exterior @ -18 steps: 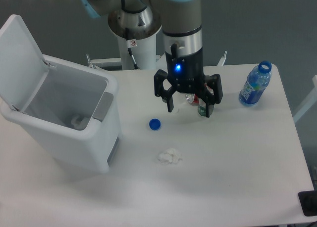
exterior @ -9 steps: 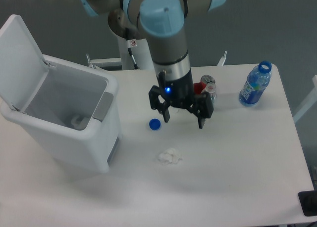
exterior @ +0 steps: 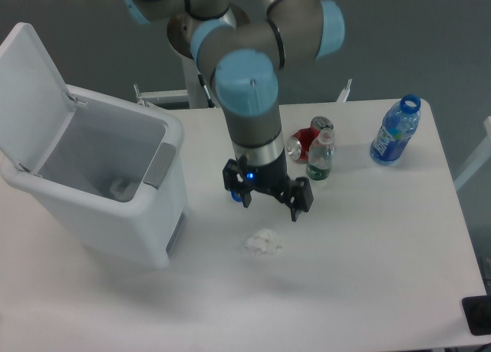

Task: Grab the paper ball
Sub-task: 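Lower the gripper over the paper ball and close the fingers on it, then hold the paper ball in the closed gripper near the table, then lift the held paper ball up off the table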

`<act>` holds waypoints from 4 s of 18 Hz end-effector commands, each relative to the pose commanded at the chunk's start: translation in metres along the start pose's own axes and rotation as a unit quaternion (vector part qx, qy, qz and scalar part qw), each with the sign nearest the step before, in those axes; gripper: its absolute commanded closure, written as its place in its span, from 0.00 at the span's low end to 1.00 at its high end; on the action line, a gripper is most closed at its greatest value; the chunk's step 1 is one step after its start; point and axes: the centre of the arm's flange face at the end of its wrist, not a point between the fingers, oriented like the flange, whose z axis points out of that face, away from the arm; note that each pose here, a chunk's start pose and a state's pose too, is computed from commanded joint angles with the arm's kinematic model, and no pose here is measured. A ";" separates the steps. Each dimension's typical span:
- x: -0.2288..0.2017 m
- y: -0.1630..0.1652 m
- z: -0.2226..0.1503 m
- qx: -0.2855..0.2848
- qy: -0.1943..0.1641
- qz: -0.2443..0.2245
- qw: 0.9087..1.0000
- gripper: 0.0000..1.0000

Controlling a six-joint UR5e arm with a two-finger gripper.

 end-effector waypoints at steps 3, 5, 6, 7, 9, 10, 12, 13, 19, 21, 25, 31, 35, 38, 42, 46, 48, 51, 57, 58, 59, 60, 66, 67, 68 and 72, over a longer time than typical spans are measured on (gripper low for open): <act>0.006 0.001 0.037 -0.025 0.022 0.033 0.999 0.00; 0.010 0.004 0.056 -0.039 0.033 0.037 0.998 0.00; 0.010 0.004 0.057 -0.040 0.033 0.037 0.998 0.00; 0.011 0.004 0.060 -0.040 0.036 0.038 0.998 0.00; 0.015 0.002 0.071 -0.047 0.042 0.041 0.997 0.00; 0.016 0.001 0.072 -0.048 0.043 0.042 0.997 0.00; 0.018 0.000 0.080 -0.052 0.047 0.043 0.997 0.00; 0.018 -0.001 0.082 -0.053 0.046 0.044 0.997 0.00; 0.029 -0.006 0.108 -0.107 0.025 0.092 0.990 0.00; 0.029 -0.011 0.114 -0.112 0.017 0.097 0.989 0.00; 0.029 -0.011 0.115 -0.110 0.019 0.099 0.989 0.02; 0.032 -0.009 0.117 -0.111 0.023 0.099 0.989 0.08; 0.033 -0.008 0.117 -0.111 0.024 0.099 0.989 0.22; 0.033 -0.008 0.116 -0.110 0.023 0.097 0.989 0.44; 0.033 -0.008 0.116 -0.111 0.024 0.095 0.989 0.70; 0.033 -0.008 0.116 -0.111 0.024 0.095 0.989 0.90; 0.033 -0.008 0.116 -0.111 0.024 0.095 0.989 0.97; 0.030 -0.009 0.117 -0.110 0.023 0.094 0.989 1.00; 0.017 -0.007 0.105 -0.097 0.019 0.088 0.991 1.00; 0.011 -0.009 0.099 -0.083 0.022 0.082 0.993 1.00; 0.008 -0.011 0.087 -0.064 0.024 0.077 0.995 1.00; 0.002 -0.010 0.075 -0.046 0.026 0.071 0.996 1.00; -0.016 -0.008 0.020 0.008 0.011 0.054 0.998 1.00; -0.017 -0.006 0.012 0.015 0.010 0.051 0.999 1.00; -0.018 -0.005 0.005 0.023 0.010 0.050 0.998 1.00; -0.027 0.006 -0.035 0.085 0.021 0.032 0.996 1.00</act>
